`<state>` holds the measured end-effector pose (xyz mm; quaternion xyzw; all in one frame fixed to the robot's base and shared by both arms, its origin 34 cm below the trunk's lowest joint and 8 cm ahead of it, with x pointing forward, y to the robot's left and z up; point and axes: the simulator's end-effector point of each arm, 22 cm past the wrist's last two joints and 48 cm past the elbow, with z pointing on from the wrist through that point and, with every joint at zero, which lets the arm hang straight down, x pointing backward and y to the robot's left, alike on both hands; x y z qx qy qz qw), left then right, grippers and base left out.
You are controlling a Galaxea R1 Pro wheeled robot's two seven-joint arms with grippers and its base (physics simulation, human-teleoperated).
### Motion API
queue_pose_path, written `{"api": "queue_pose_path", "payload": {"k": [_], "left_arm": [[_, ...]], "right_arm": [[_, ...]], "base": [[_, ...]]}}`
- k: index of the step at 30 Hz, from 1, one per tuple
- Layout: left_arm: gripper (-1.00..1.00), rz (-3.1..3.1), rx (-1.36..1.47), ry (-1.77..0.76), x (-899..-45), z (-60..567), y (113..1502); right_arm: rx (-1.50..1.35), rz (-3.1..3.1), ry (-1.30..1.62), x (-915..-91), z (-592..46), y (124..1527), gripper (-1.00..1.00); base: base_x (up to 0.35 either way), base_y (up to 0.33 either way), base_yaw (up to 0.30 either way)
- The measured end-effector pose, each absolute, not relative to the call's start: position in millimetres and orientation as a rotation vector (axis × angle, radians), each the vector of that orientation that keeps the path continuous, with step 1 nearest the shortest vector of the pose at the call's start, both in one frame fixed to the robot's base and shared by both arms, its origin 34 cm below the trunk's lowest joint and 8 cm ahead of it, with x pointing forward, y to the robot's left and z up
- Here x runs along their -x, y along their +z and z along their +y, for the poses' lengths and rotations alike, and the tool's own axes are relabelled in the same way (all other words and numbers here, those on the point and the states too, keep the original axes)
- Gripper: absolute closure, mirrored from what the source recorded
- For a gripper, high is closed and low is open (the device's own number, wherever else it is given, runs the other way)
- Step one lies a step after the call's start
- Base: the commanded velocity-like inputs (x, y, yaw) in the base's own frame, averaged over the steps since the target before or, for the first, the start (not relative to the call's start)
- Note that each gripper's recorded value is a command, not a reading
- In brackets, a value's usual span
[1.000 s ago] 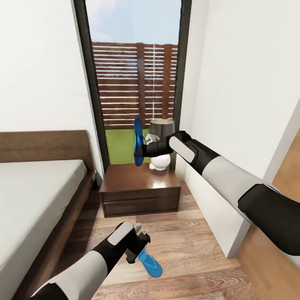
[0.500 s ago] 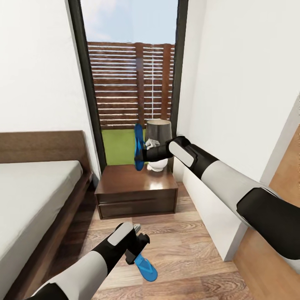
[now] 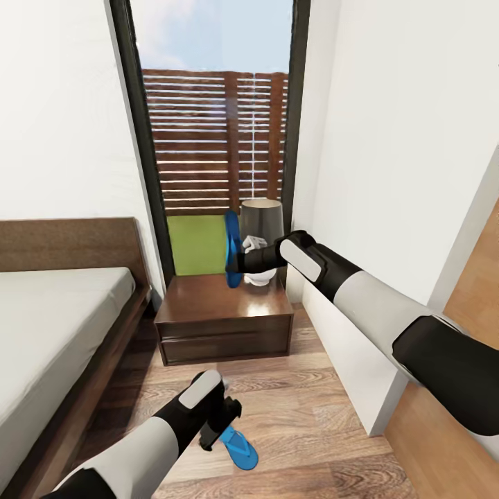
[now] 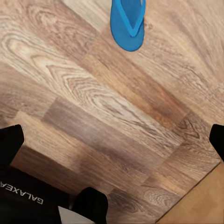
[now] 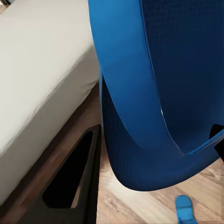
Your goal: In the bedroom, move the book from the bed onto either nightstand, and place the two sandals side by side next to the bed.
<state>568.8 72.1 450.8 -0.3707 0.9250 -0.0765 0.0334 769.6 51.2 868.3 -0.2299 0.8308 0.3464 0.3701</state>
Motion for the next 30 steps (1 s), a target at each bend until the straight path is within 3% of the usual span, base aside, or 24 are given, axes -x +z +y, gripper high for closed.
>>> {"api": "queue_pose_path", "payload": {"k": [30], "left_arm": [[-1.0, 2.918, 0.843, -0.32, -559, 62, 391]], "right_arm": [[0.581, 2.137, 0.868, -758, 49, 809, 1.0]], "base": [[0.0, 0.0, 0.0]]}}
